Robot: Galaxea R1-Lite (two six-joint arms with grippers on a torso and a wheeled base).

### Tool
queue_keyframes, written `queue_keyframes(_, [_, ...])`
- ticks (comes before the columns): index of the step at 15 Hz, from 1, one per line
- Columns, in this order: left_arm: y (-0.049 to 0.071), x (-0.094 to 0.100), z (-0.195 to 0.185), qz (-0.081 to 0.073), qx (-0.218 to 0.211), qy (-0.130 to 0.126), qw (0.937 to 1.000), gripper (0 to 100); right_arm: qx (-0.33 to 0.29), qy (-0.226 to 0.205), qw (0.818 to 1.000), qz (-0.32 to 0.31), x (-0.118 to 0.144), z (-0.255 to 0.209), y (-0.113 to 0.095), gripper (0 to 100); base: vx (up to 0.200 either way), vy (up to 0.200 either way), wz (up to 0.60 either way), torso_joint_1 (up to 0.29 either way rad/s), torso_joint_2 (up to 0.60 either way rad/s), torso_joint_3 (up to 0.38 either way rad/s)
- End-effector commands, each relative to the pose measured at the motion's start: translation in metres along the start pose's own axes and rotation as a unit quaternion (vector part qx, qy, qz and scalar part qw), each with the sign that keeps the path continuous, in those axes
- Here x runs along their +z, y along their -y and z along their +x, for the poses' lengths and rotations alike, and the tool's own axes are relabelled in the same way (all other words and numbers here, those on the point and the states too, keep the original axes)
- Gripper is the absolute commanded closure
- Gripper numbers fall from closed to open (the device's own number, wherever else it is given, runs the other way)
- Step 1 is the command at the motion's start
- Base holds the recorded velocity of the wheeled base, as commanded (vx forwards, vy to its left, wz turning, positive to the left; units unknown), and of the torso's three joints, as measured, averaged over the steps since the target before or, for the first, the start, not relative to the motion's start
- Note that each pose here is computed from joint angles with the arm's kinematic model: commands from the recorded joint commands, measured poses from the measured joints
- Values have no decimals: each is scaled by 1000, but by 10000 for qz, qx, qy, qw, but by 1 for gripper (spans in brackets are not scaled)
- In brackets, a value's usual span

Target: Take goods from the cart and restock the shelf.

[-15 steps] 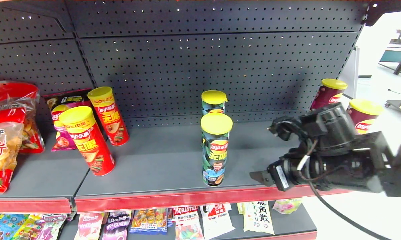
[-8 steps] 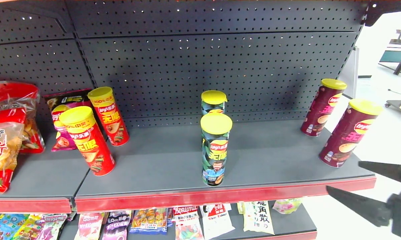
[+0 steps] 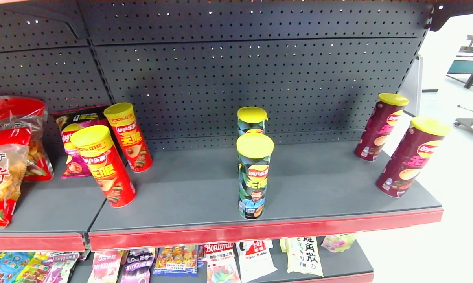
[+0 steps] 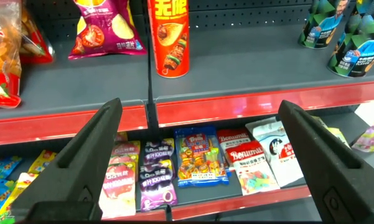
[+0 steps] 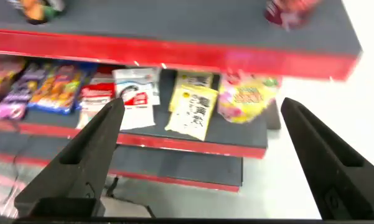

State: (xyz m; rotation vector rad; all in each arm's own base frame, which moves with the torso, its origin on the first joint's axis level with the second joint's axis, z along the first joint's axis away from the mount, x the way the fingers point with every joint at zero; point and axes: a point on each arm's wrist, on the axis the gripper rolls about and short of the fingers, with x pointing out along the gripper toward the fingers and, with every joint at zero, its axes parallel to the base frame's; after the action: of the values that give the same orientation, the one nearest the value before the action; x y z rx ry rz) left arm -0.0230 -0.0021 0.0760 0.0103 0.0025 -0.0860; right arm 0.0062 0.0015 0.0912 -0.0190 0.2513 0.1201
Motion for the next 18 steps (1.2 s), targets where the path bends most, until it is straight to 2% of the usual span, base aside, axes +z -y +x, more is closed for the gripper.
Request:
queue_keyframes(1, [0,0,0,2,0,0,10000,0,-200,975,9950,55,-12,-18,-4,0,0,0,0,0,0,0])
queue_keyframes(3, [0,0,0,2,8,-1,10000,0,-190,1446,9892,130,-15,-24,-4,0,0,0,0,0,0,0])
queue_keyframes(4, [0,0,0,2,0,0,10000,0,-201,1548,9874,255,-16,-26,-4,0,0,0,0,0,0,0])
queue_keyframes(8, [0,0,0,2,0,0,10000,0,70,1504,9885,101,-17,-26,-5,0,0,0,0,0,0,0])
queue_keyframes(11, [0,0,0,-6,8,-1,10000,0,-346,1466,9886,21,-18,-25,-3,0,0,0,0,0,0,0])
queue_keyframes(12, [0,0,0,-6,0,0,10000,0,-709,1200,9902,134,-23,-24,-2,0,0,0,0,0,0,0])
queue_keyframes(18, [0,0,0,-6,0,0,10000,0,-689,1225,9899,169,-23,-24,-2,0,0,0,0,0,0,0])
